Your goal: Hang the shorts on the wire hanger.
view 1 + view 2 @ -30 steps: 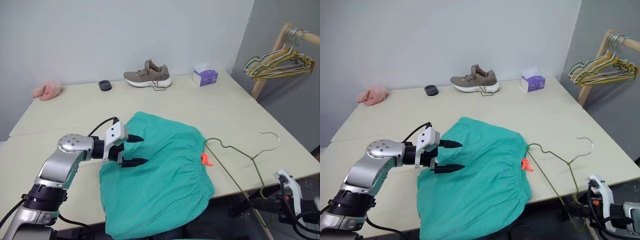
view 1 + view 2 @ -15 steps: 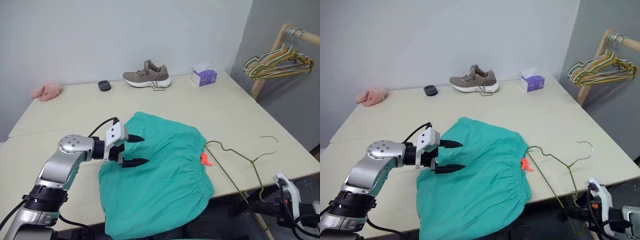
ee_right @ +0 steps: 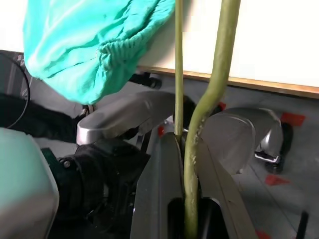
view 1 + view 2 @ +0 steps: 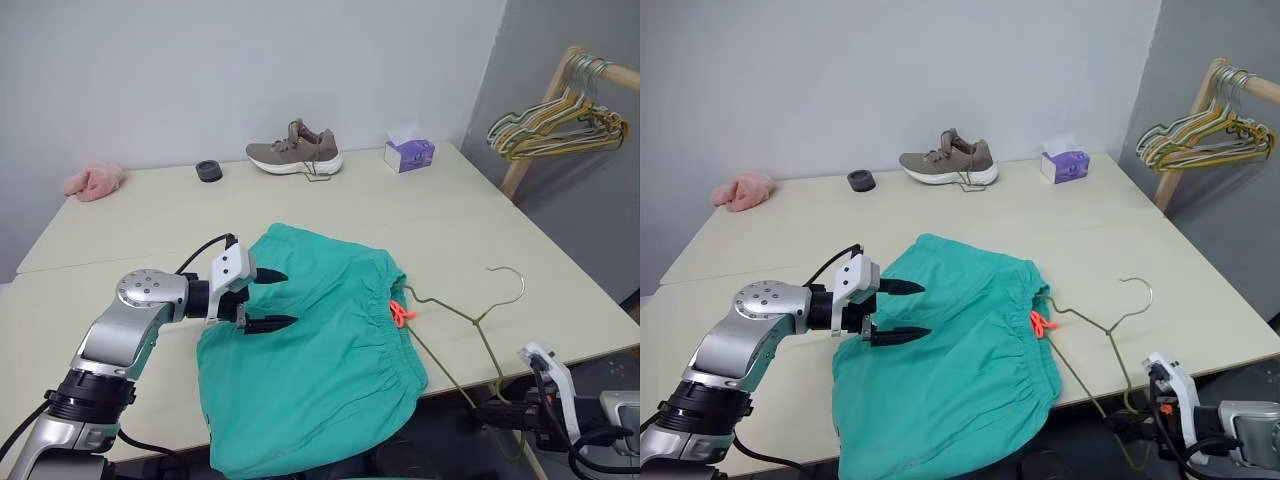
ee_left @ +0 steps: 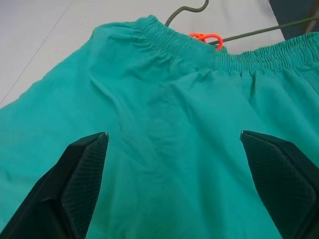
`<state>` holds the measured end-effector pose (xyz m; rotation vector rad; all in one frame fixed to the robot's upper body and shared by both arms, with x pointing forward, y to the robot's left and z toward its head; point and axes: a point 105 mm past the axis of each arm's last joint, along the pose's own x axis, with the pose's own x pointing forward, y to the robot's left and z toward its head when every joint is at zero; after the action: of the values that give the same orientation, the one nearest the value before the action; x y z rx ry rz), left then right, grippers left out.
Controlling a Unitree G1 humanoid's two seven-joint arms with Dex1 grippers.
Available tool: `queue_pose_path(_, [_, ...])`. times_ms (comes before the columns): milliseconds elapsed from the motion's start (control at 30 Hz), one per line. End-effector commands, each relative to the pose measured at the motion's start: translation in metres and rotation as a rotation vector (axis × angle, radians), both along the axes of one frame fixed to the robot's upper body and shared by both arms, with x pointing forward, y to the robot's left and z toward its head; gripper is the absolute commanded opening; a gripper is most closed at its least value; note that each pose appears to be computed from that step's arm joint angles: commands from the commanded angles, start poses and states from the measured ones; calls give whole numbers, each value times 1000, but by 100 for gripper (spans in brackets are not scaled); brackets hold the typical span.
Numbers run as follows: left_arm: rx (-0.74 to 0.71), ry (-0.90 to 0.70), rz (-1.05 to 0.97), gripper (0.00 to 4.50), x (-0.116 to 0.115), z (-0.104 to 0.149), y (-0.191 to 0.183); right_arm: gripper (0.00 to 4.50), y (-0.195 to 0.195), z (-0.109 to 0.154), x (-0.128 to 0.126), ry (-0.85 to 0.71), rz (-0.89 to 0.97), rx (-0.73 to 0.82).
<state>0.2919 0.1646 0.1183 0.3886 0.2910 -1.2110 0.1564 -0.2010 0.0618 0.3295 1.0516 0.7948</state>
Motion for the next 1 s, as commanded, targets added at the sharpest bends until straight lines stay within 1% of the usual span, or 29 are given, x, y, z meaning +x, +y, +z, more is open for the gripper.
queue_pose_path(33, [-12,-61,21,448,6,11,2,0,9,-2,7,2,19,1])
queue_pose_path(167, [-10,-77,26,448,10,12,2,0,15,-6,28,22,-20,4])
queue_pose_path(300, [-7,-88,33,448,12,13,2,0,21,-3,63,1,-103,17])
queue_pose_path(400, [-14,-92,44,448,12,13,3,0,27,3,77,-13,-132,48])
queue_pose_path(500, [-28,-105,81,448,14,15,6,0,36,18,91,-72,-129,90])
queue_pose_path(567, [-46,-114,113,448,16,17,8,0,43,29,95,-116,-97,97])
queue_pose_path(633, [-76,-129,161,448,22,23,11,0,50,42,99,-187,-43,71])
queue_pose_path(700, [-115,-149,228,448,32,31,16,0,56,53,103,-246,1,50])
queue_pose_path(800, [-169,-204,294,448,48,50,21,0,66,65,107,-345,98,-26])
queue_pose_path(900, [-197,-276,315,448,60,72,24,0,76,73,112,-406,162,-51])
queue_pose_path(1000, [-181,-324,261,448,63,87,21,0,84,77,114,-504,267,-136])
